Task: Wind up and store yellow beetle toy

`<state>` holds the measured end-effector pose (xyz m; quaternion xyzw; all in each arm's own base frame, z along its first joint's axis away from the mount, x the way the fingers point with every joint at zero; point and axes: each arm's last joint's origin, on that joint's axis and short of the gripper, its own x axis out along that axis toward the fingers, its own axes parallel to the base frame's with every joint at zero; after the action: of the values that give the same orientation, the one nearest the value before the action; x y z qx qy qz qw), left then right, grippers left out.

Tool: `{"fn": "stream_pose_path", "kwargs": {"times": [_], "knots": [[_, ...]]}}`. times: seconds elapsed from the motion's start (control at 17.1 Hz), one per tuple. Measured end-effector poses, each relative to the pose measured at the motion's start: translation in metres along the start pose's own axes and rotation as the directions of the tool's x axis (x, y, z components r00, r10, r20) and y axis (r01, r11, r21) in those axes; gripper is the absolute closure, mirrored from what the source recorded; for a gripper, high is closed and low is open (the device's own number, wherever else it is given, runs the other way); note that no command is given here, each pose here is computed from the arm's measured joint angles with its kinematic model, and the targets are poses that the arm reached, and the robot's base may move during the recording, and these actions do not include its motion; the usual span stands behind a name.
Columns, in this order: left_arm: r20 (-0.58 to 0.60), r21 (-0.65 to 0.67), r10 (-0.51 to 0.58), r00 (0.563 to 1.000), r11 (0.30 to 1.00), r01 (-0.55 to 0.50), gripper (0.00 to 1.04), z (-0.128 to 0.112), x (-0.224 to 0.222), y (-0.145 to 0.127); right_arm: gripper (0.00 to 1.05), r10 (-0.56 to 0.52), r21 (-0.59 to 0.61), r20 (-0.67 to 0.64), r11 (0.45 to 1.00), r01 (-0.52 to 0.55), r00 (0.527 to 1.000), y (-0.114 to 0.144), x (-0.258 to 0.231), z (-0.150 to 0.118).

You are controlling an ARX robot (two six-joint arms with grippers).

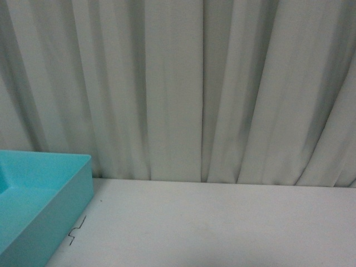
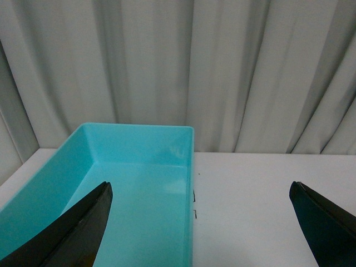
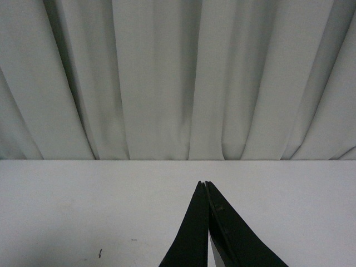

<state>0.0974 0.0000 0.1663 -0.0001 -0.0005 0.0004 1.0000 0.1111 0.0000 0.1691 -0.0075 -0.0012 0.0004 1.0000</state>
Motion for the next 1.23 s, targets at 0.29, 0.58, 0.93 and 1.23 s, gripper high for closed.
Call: {"fn": "stream_pose_path", "kwargs": {"times": [0.29, 0.58, 0.93, 1.23], "knots": [[0.0, 0.0, 0.0, 1.0, 1.0, 0.0, 0.07, 0.0, 0.0, 0.0, 1.03, -0.001, 0.0, -0.031, 1.0, 0.001, 1.0, 0.0, -0.007, -0.004], [0.001, 0.0, -0.001, 1.0, 1.0, 0.001, 0.07, 0.0, 0.0, 0.0, 1.03, -0.001, 0.001, 0.003, 1.0, 0.001, 1.0, 0.0, -0.014, -0.002], [0.0, 0.0, 0.0, 1.0, 1.0, 0.0, 0.07, 0.0, 0.0, 0.0, 0.64, -0.002, 0.0, 0.002, 1.0, 0.002, 1.0, 0.0, -0.014, -0.002], [-0.127, -0.04, 0.044, 0.991, 0.998, -0.049, 0.07, -0.001, -0.001, 0.0, 0.05, -0.001, 0.001, 0.002, 1.0, 0.001, 1.0, 0.0, -0.014, -0.002]]}}
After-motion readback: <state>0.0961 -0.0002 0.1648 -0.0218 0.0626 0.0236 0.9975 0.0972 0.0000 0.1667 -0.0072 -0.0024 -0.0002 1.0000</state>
